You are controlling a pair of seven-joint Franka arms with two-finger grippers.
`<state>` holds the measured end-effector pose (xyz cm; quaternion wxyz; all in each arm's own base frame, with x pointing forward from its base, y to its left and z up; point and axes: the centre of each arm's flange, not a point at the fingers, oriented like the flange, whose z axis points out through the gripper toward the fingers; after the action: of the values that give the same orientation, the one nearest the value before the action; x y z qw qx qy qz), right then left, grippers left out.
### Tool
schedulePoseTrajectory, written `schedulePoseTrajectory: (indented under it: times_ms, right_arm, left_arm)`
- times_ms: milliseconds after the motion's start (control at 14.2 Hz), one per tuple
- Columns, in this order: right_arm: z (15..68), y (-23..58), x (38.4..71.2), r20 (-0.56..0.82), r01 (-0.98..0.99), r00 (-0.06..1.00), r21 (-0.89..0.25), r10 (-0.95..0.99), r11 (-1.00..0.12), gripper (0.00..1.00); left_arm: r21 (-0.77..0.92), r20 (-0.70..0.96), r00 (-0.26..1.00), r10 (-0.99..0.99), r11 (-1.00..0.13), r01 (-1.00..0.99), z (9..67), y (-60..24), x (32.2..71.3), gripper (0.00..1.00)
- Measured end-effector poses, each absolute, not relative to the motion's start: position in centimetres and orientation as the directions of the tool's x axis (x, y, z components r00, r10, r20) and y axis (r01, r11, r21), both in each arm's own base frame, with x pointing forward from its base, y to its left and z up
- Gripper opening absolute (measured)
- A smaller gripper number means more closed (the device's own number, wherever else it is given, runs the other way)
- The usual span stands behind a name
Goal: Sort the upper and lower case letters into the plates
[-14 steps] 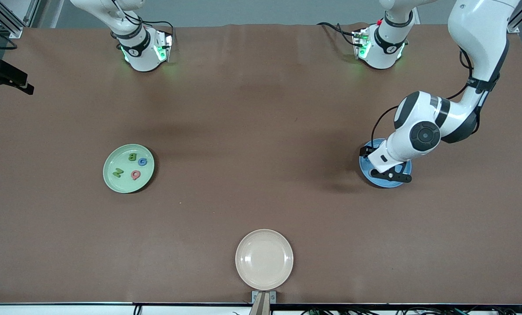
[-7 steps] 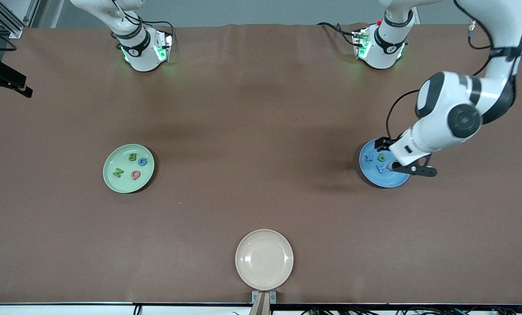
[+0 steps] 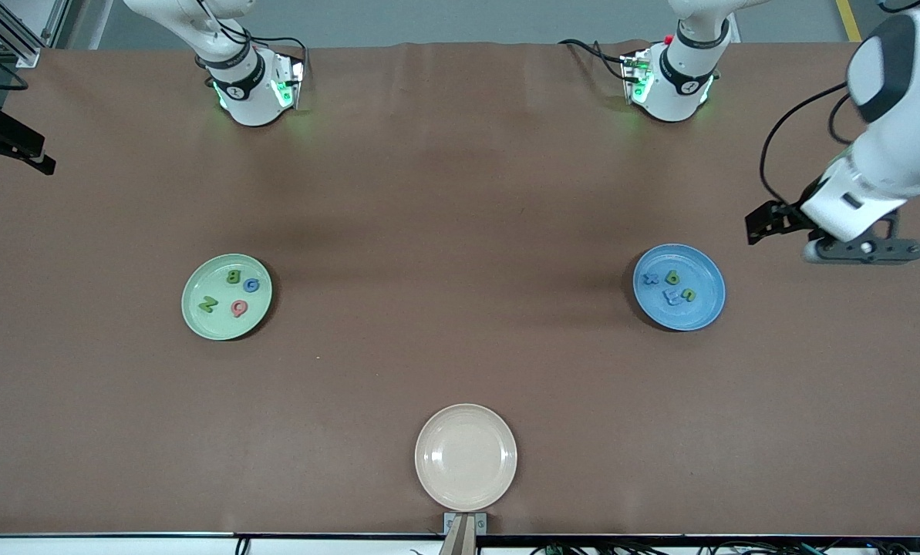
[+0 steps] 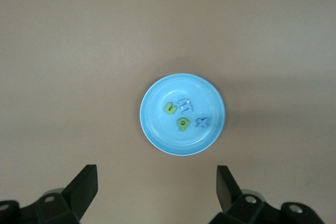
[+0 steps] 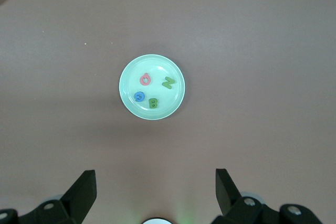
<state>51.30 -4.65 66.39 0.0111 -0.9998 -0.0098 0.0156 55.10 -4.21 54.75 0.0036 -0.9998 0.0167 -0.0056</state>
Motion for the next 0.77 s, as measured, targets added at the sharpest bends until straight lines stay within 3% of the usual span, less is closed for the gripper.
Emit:
schedulePoseTrajectory:
  times_ms: [281,772]
  right_arm:
    - [66.4,-4.6,51.3,-0.031,0.025,0.999,-0.023,0.026,-0.999,1.0]
    - [66.3,-4.4,51.2,-0.035,0.022,0.999,-0.05,0.024,-0.999,1.0]
  left_arm:
    - [0.009,0.062,0.998,0.015,-1.0,0.014,61.8,-1.7,55.1,1.0]
    - [0.023,0.06,0.998,0.031,-0.999,0.03,64.4,-0.7,54.1,1.0]
